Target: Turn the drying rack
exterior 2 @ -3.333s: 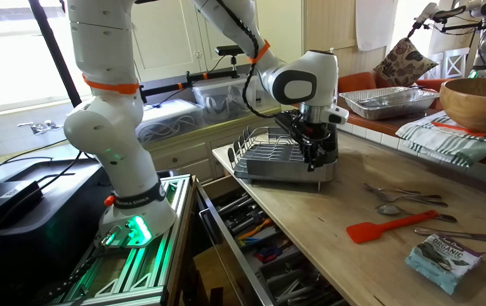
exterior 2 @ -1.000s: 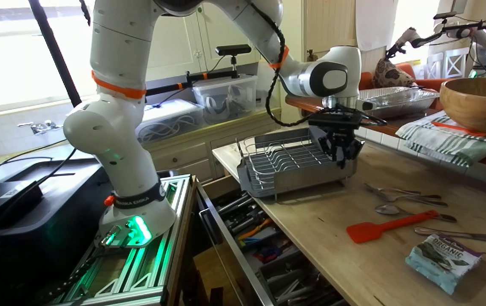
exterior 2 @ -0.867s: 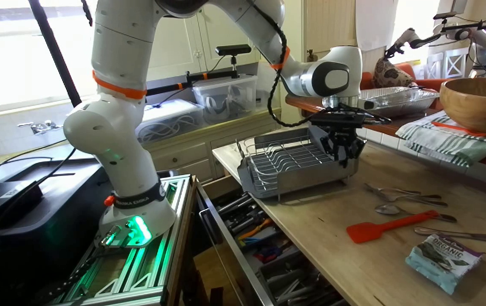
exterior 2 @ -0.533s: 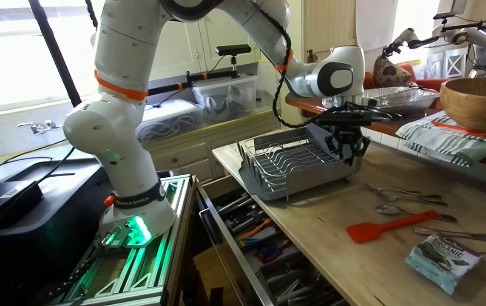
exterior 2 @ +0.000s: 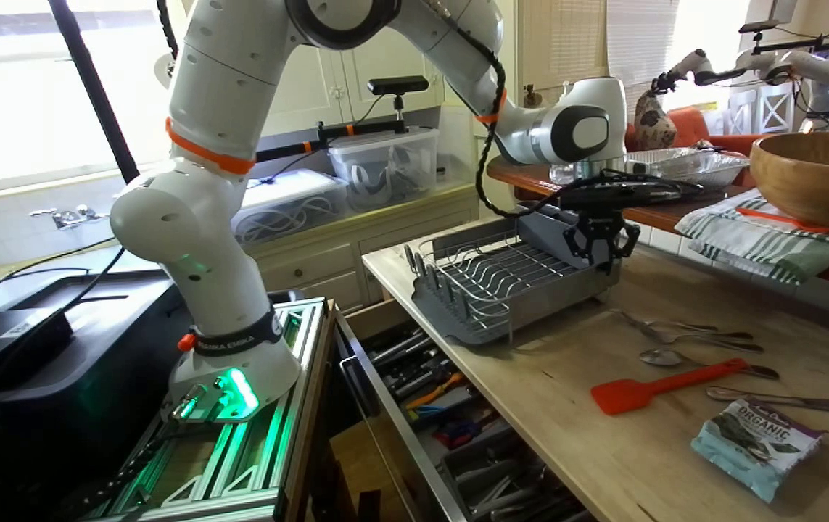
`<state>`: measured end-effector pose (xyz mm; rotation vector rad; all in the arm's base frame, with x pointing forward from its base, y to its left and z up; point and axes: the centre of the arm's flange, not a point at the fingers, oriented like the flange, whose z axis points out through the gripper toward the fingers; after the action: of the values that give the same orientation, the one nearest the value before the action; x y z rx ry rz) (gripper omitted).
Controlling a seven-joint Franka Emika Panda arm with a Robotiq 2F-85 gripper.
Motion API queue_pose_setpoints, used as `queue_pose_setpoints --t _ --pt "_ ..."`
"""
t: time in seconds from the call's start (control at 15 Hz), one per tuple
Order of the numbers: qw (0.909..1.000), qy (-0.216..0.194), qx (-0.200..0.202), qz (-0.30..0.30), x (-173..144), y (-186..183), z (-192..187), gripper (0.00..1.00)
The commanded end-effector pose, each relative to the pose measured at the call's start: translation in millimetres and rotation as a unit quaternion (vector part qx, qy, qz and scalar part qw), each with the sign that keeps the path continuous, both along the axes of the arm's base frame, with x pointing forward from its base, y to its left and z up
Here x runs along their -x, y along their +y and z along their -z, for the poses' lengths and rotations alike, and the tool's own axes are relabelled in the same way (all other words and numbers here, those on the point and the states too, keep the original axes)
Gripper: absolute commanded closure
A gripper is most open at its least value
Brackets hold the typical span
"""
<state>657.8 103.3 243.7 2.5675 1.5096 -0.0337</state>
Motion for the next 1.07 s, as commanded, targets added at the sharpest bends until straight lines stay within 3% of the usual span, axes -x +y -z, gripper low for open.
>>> queue_pose_setpoints --t 0.0,0.27,0.33,0.47,0.8,1.0 --pt "0.9991 0.005 0.009 -0.041 -17 15 5 0.93" --pt "0.9989 0.005 0.011 -0.045 -18 16 4 0.93" --pt "0.9991 0.005 0.011 -0.040 -17 17 2 0.48" --pt "0.9994 0.004 0.011 -0.033 -14 21 -6 0.40" --pt "0.9999 -0.009 0.011 -0.007 -5 37 -27 0.03" --pt "0.9995 -0.016 0.001 0.029 2 46 -40 0.00"
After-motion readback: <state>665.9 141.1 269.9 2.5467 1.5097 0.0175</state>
